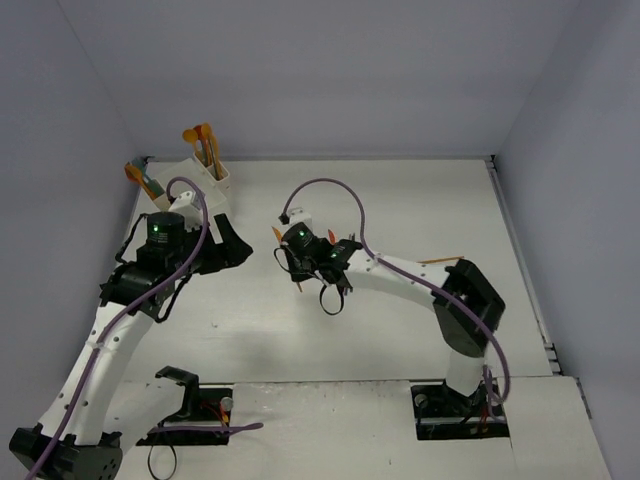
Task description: Sort the eating utensils into containers
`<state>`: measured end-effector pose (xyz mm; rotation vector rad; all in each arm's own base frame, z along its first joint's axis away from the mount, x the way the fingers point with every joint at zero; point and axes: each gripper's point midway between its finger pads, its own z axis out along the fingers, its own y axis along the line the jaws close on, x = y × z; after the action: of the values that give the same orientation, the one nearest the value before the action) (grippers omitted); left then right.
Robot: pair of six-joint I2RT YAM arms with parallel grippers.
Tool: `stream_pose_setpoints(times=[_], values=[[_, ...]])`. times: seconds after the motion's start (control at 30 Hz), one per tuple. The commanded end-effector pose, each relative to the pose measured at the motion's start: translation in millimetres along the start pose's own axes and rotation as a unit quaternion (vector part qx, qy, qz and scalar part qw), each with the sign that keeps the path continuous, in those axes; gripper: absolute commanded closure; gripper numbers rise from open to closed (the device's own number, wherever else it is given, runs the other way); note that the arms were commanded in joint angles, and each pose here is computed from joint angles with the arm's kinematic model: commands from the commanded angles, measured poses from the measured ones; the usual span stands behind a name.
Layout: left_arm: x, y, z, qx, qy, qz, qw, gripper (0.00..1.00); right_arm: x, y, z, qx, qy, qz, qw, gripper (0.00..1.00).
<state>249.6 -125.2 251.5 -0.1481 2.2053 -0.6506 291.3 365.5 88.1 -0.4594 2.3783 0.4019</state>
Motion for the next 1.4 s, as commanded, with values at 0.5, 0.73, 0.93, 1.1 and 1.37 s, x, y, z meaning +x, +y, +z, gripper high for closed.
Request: stream_pose_setpoints(times=[0.5, 0.73, 0.93, 1.1, 1.37], values=[[-78.3, -95.1, -11.8, 0.181, -0.123, -0.051, 0.974, 0.30, -111.0, 89.3, -153.9, -0.245, -0.240, -0.041, 0.938, 1.00], [-86.6, -74.8, -5.4, 0.122, -0.149, -0.061, 0.979, 0.42, -111.4, 87.7, -159.6, -0.247, -0.244, -0.040, 0.937, 1.00], [-90.7, -75.8, 2.4, 0.115, -0.149, -0.064, 0.980, 0.47, -112.3, 88.2, -161.6, -0.248, -0.247, -0.042, 0.936, 1.00], [-93.3, -82.9, 8.0, 0.120, -0.148, -0.059, 0.980, 0.61, -112.8, 89.3, -160.5, -0.249, -0.246, -0.044, 0.936, 1.00], [-99.5, -83.8, 12.2, 0.118, -0.164, -0.053, 0.978, 1.00, -112.9, 90.4, -158.8, -0.250, -0.245, -0.045, 0.936, 1.00]])
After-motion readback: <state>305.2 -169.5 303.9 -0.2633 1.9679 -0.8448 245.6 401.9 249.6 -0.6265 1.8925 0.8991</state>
